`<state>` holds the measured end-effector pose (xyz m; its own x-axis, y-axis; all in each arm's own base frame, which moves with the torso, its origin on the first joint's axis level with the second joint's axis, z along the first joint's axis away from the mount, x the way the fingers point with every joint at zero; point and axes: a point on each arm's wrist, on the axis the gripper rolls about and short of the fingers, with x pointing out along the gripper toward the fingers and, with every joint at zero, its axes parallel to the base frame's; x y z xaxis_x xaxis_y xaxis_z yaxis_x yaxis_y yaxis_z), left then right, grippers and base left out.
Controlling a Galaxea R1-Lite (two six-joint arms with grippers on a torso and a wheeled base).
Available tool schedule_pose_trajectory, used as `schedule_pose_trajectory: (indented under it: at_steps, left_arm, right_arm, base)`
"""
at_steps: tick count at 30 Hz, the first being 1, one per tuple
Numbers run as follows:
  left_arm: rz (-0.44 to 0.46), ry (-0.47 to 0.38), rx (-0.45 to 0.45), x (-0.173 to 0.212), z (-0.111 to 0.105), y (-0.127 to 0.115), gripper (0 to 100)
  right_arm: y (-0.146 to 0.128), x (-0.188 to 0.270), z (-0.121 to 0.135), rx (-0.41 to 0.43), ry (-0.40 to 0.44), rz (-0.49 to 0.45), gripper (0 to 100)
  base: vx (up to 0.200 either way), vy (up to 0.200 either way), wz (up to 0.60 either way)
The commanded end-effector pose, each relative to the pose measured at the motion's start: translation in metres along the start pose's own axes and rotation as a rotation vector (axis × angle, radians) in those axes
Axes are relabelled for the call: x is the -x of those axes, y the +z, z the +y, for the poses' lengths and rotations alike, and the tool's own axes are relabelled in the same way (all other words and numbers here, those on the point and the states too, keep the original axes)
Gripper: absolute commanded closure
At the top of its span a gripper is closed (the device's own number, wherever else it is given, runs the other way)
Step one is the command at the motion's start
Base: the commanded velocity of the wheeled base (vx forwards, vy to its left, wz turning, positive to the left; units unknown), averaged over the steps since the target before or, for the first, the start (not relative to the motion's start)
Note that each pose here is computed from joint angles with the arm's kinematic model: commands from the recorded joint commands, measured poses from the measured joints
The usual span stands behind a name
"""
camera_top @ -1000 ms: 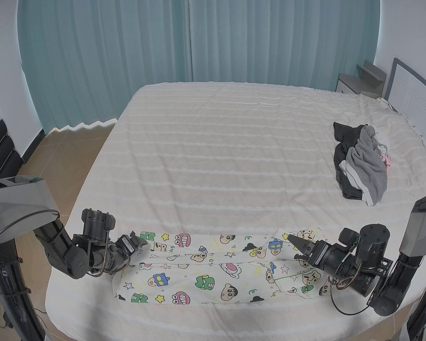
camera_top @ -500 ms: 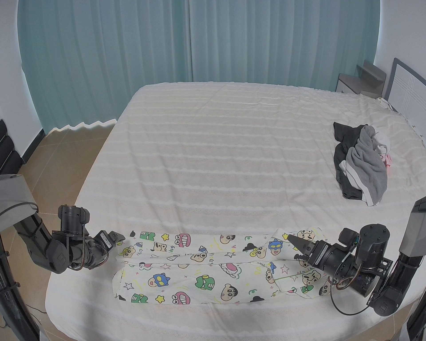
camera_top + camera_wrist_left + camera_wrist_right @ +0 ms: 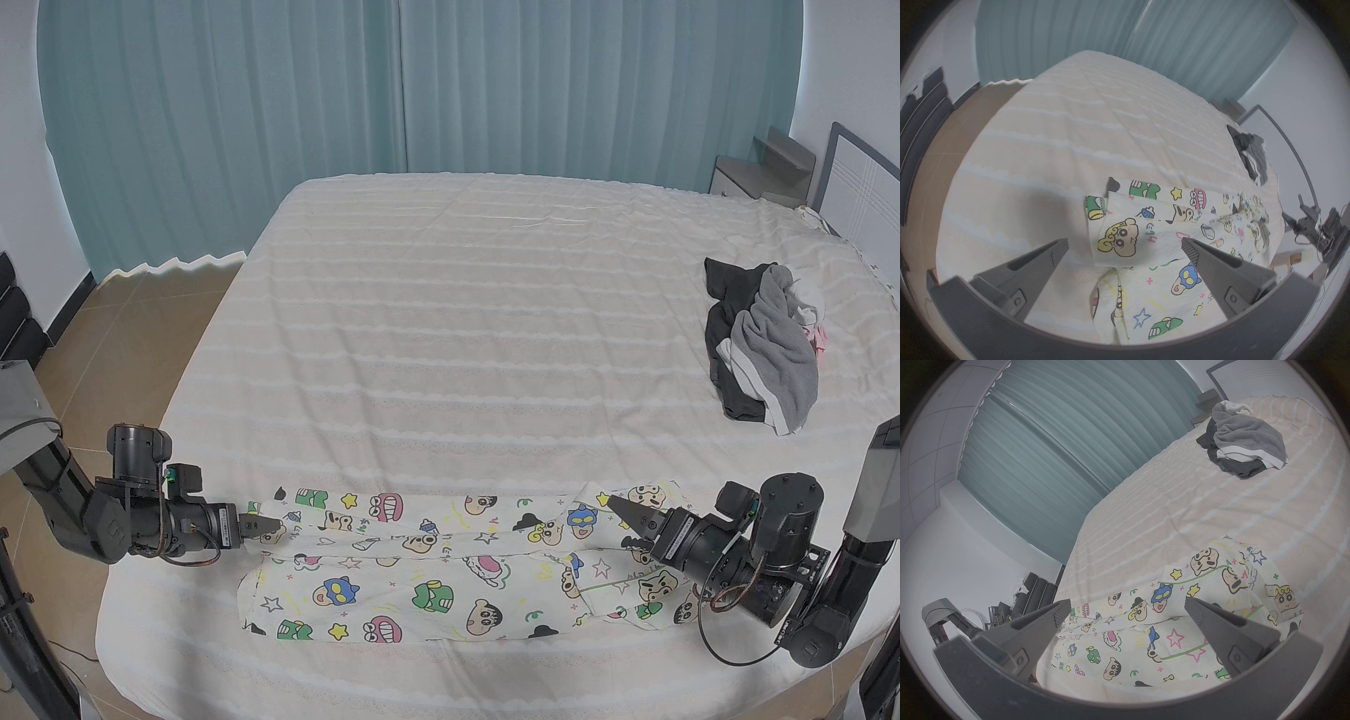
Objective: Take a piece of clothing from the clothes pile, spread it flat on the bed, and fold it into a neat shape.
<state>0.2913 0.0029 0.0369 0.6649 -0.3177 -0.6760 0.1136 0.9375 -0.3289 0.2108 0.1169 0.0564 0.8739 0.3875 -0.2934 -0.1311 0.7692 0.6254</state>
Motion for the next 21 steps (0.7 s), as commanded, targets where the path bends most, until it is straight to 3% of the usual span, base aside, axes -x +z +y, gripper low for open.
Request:
schedule_pose_trajectory:
  at_steps: [1, 10, 21]
  left_arm:
    - [0.075, -0.05, -0.039, -0.024, -0.003, -0.004, 0]
    - [0.134, -0.059, -0.042, -0.047, -0.006, -0.007, 0]
    - [0.162, -0.058, -0.032, -0.045, -0.005, -0.012, 0]
  right_arm:
    - [0.001, 0.0, 0.001, 0.004, 0.009, -0.01, 0]
    - [0.001, 0.0, 0.001, 0.006, 0.008, -0.009, 0]
    - [-0.001, 0.0, 0.003, 0.009, 0.014, -0.002, 0]
  base:
    - [0.0, 0.0, 0.0]
    - [0.0, 0.0, 0.0]
    - [0.0, 0.0, 0.0]
